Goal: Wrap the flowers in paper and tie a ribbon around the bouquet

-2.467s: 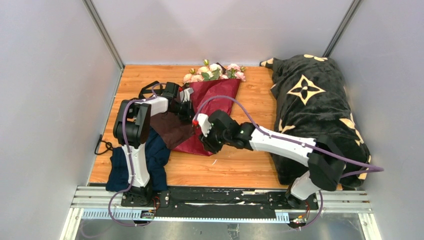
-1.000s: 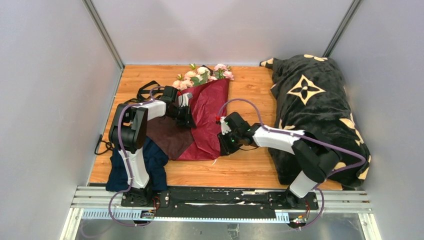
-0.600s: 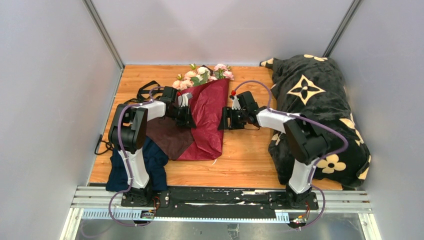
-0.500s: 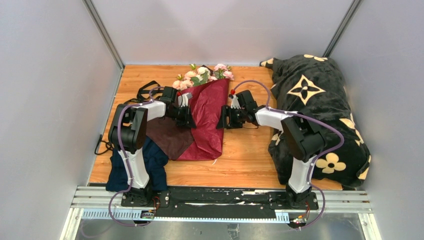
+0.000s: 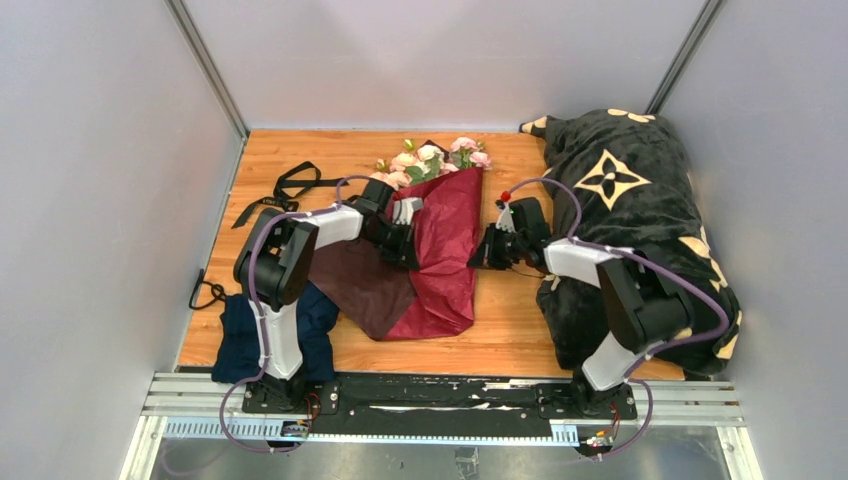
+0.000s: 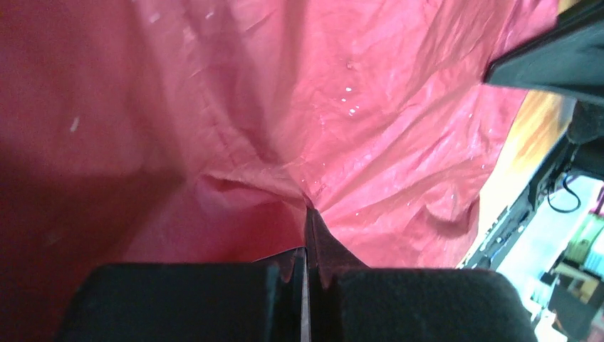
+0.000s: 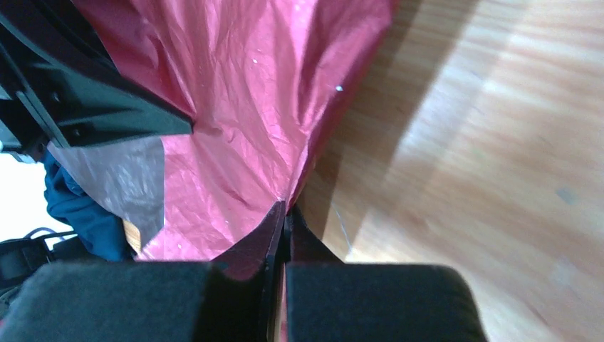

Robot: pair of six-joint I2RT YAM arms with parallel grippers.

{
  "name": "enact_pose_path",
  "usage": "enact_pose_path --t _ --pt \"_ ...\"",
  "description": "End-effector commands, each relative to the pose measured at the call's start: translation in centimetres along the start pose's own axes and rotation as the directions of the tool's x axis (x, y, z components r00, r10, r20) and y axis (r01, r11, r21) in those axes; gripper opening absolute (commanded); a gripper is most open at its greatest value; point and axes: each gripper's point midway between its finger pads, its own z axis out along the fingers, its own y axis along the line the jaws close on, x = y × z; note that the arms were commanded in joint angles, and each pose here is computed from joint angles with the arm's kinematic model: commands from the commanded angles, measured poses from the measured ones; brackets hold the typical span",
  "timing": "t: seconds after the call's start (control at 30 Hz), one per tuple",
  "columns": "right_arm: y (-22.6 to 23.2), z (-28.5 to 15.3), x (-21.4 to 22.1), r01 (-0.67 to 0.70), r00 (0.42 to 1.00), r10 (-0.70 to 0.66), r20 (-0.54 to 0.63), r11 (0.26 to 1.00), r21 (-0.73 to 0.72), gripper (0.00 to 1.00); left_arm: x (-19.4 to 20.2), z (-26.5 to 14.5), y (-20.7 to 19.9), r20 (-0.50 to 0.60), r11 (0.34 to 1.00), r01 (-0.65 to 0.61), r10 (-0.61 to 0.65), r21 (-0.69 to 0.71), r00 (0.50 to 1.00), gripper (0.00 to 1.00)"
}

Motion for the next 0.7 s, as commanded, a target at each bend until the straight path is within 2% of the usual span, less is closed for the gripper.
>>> enact_pose_path --t 0.0,0.07,0.1,0.2,0.27,0.3,0.37,0.43,0.47,0.53,0.67 --pt "-5.0 -4.0 1.5 0.016 1.000 -0.013 -0.016 0.975 0.223 0.08 2.8 2.1 1.4 -0.109 0.995 -0.004 -0.007 -0.103 0.994 0.00" --pt "-6.1 -5.6 1.9 0.060 0.997 -0.039 -0.070 0.944 0.325 0.21 2.6 2.5 1.5 -0.114 0.994 0.008 -0.020 -0.108 0.993 0.00" --pt "-6.3 -6.7 1.7 0.087 0.995 -0.060 -0.084 0.922 0.376 0.23 2.6 2.6 1.6 -0.119 0.994 0.011 -0.024 -0.112 0.993 0.00" --pt "-3.8 -8.6 -0.7 0.212 0.974 -0.226 -0.027 0.858 0.467 0.24 3.1 2.4 1.6 -0.122 0.993 0.014 -0.028 -0.117 0.992 0.00" --pt "-0.9 -8.3 -2.2 0.309 0.930 -0.368 0.016 0.805 0.506 0.22 3.4 2.3 1.7 -0.124 0.992 0.015 -0.030 -0.122 0.992 0.00" --pt "1.0 -7.2 -2.1 0.352 0.914 -0.406 0.021 0.816 0.458 0.17 3.6 2.2 1.8 -0.126 0.992 0.014 -0.030 -0.129 0.992 0.00" --pt "5.6 -3.7 -0.9 0.376 0.920 -0.390 0.033 0.904 0.202 0.08 3.7 2.1 2.0 -0.132 0.990 0.013 -0.032 -0.137 0.991 0.00" --pt "8.5 -0.3 0.3 0.317 0.948 -0.317 0.028 0.948 -0.018 0.00 3.8 2.1 1.9 -0.130 0.991 0.015 -0.033 -0.136 0.991 0.00" --pt "9.6 0.8 0.9 0.283 0.959 -0.284 0.010 0.953 -0.104 0.00 3.7 2.0 1.9 -0.125 0.991 0.017 -0.034 -0.136 0.992 0.00" --pt "9.6 3.0 1.5 0.227 0.972 -0.232 -0.019 0.961 -0.155 0.00 3.5 1.9 1.7 -0.117 0.991 0.012 -0.028 -0.134 0.993 0.00" --pt "6.6 6.1 3.9 0.124 0.985 -0.138 -0.101 0.983 -0.134 0.00 3.0 1.4 1.6 -0.101 0.992 0.016 -0.029 -0.126 0.994 0.00"
